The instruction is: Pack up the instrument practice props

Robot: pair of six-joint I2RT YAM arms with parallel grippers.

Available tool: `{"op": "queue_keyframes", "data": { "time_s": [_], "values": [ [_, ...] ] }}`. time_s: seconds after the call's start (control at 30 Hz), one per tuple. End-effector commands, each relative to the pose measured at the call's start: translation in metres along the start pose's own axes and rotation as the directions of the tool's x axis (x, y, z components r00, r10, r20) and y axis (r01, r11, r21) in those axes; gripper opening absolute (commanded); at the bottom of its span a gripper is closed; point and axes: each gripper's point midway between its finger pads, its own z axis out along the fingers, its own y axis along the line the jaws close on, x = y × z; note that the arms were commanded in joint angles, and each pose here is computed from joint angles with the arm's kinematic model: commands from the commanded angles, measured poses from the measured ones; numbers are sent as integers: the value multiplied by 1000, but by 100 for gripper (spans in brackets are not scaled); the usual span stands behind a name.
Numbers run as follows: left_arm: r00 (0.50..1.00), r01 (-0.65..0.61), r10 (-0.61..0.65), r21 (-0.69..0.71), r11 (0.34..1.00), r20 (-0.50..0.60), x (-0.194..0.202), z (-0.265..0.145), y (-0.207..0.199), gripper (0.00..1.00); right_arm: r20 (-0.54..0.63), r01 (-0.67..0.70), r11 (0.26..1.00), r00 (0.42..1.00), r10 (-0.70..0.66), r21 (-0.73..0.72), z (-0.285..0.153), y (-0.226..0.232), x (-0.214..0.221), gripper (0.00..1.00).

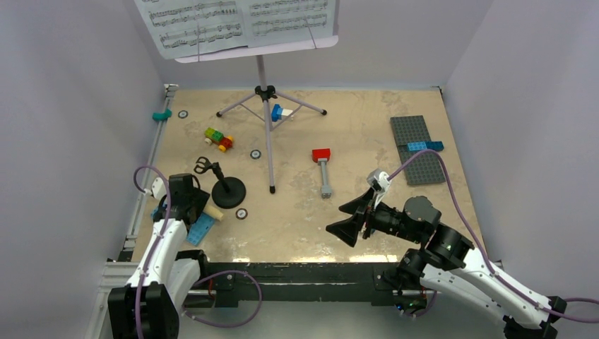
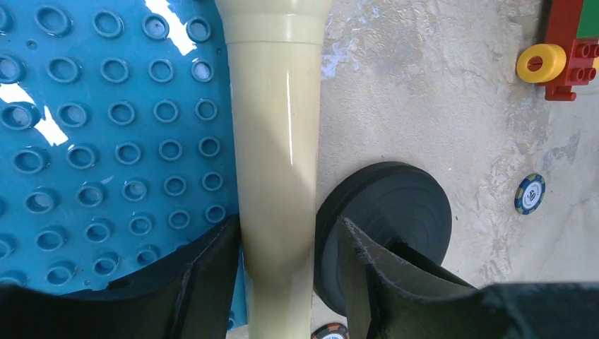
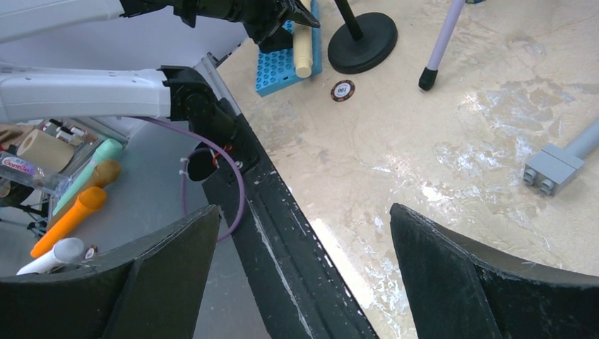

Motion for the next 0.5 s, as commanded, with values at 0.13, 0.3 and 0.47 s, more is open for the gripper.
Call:
{"op": "queue_keyframes", "data": {
  "time_s": [0.13, 0.3, 0.47],
  "values": [
    [998, 28, -31, 54, 998, 63, -22, -25, -15, 65, 39, -3, 1000, 999, 3, 3, -5, 2, -8, 95],
    [992, 4, -20, 125, 992, 121, -44, -60, -29, 73, 38, 0, 1000, 999, 0, -5, -4, 4, -10, 95],
    [989, -2, -22, 162, 987, 147, -53, -92, -27, 79, 28, 10, 1000, 1000, -10, -8, -3, 5, -10, 95]
  ]
}}
